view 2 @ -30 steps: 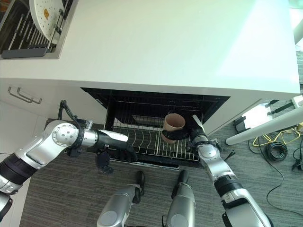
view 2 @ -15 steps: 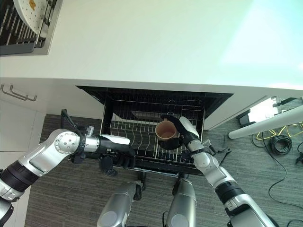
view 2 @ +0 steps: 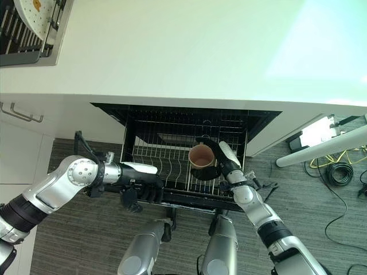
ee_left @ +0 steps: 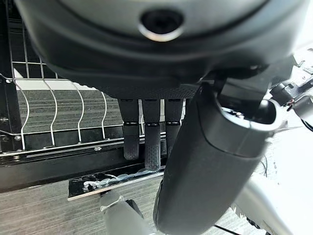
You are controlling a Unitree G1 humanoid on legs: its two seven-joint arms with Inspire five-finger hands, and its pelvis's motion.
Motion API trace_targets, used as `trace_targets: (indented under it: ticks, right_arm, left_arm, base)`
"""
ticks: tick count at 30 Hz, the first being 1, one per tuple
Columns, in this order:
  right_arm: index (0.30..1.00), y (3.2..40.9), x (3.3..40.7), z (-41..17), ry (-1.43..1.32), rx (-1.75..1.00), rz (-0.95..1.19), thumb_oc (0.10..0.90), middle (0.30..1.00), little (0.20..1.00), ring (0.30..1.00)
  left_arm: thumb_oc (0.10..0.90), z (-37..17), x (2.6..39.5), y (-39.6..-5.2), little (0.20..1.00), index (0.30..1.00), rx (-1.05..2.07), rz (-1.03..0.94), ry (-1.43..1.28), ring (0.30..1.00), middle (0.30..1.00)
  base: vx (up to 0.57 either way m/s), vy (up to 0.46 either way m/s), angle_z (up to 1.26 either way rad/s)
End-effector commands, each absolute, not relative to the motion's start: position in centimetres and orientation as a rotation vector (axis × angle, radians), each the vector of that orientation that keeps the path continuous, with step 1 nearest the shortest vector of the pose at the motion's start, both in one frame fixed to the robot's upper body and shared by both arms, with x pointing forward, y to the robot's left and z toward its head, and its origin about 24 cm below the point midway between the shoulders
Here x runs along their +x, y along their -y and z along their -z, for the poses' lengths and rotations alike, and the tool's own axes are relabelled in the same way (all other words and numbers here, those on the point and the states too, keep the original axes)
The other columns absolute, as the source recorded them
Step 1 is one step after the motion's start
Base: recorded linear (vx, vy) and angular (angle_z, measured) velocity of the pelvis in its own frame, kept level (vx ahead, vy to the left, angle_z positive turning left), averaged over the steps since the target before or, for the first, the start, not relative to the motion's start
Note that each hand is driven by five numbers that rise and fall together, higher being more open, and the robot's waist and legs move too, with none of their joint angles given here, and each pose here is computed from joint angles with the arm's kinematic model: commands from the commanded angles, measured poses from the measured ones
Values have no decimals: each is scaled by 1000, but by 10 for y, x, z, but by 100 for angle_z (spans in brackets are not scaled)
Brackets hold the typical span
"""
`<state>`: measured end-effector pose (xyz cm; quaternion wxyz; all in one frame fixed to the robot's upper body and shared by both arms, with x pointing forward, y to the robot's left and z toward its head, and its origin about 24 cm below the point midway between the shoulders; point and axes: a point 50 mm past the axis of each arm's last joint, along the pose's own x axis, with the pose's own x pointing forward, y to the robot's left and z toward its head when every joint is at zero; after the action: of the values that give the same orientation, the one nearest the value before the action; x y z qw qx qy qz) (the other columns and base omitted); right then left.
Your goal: Place the dishes in the dishwasher.
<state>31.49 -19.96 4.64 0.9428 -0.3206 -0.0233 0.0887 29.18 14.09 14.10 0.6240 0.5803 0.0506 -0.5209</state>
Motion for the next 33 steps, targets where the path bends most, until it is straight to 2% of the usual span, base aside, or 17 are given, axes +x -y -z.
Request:
trace_targets:
  ticks: [1, 6, 14, 25, 33]
  right_arm:
    - [900, 231, 295, -12, -137, -638, -83, 800, 900, 900, 900]
    - [900, 212, 298, -27, -39, -556, -149, 800, 900, 900, 900]
    - [900, 207, 292, -38, 15, -550, -181, 800, 900, 900, 900]
    - [900, 201, 276, -63, 179, -492, -227, 800, 900, 900, 900]
    - [900, 204, 272, -72, 200, -480, -219, 800, 900, 900, 900]
  left_arm:
    - [800, -161, 284, -140, 900, 900, 1328, 1226, -97, 900, 900]
    - [800, -174, 283, -141, 900, 900, 1339, 1220, -108, 900, 900]
    - [800, -180, 282, -152, 900, 900, 1357, 1193, -129, 900, 900]
    - [800, -168, 282, -172, 900, 900, 1369, 1123, -160, 900, 900]
    - [800, -153, 280, -183, 900, 900, 1350, 1103, -184, 900, 900]
  base:
    - [0, 0, 0]
    - [7, -27, 1]
    - [-3, -13, 0]
    - [-21, -1, 0]
    - [-10, 7, -2]
